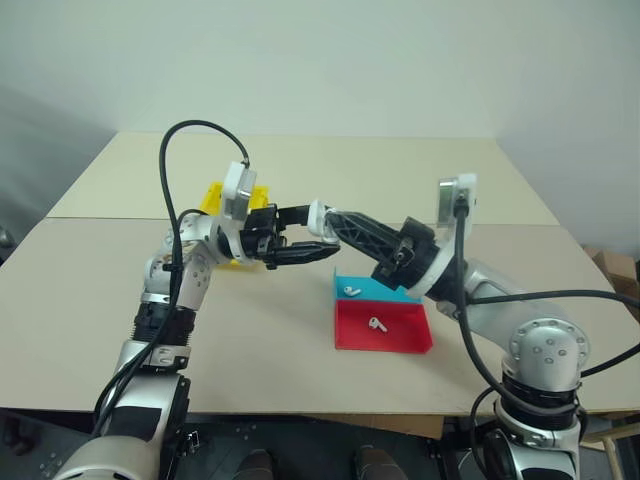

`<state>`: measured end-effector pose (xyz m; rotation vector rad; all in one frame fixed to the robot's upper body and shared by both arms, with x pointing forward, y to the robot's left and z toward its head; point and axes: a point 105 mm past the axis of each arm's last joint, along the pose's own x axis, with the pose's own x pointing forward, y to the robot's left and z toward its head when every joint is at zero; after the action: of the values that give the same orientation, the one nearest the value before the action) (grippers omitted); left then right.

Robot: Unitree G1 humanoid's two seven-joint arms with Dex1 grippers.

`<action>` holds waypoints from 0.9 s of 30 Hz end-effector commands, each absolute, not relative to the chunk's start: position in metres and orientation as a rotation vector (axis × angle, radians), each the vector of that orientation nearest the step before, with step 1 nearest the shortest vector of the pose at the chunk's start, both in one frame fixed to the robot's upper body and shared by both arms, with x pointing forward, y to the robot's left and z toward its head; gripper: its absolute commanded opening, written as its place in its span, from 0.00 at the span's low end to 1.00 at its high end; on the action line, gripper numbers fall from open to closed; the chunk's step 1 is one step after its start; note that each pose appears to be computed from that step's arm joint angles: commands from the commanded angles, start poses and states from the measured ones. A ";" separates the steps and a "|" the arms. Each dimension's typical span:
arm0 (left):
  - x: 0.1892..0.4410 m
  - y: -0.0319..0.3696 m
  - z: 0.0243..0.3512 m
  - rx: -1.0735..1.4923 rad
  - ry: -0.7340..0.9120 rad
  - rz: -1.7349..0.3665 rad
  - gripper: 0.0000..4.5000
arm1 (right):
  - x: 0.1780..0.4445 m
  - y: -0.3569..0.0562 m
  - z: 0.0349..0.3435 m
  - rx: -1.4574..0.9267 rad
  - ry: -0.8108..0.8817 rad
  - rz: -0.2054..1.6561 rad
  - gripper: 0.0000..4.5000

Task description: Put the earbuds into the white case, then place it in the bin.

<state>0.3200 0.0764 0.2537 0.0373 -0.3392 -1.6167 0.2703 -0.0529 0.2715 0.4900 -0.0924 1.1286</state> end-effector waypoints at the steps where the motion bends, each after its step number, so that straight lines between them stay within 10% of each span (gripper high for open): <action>1: 0.315 0.078 0.267 0.054 -0.404 -1.623 0.62 | 0.264 -0.051 0.274 0.479 -0.113 1.156 0.14; 9: 0.317 0.077 0.269 0.056 -0.408 -1.610 0.62 | 0.259 -0.046 0.269 0.418 -0.110 1.179 0.14; 19: 0.318 0.078 0.271 0.061 -0.415 -1.604 0.62 | 0.256 -0.048 0.271 0.381 -0.127 1.190 0.90; 27: 0.323 0.078 0.264 0.075 -0.374 -1.590 0.62 | 0.237 -0.070 0.273 0.278 -0.098 1.267 0.86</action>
<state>0.3235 0.0785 0.2542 0.0448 -0.3386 -1.5880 0.2511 -0.0682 0.2615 0.3183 -0.0527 1.2062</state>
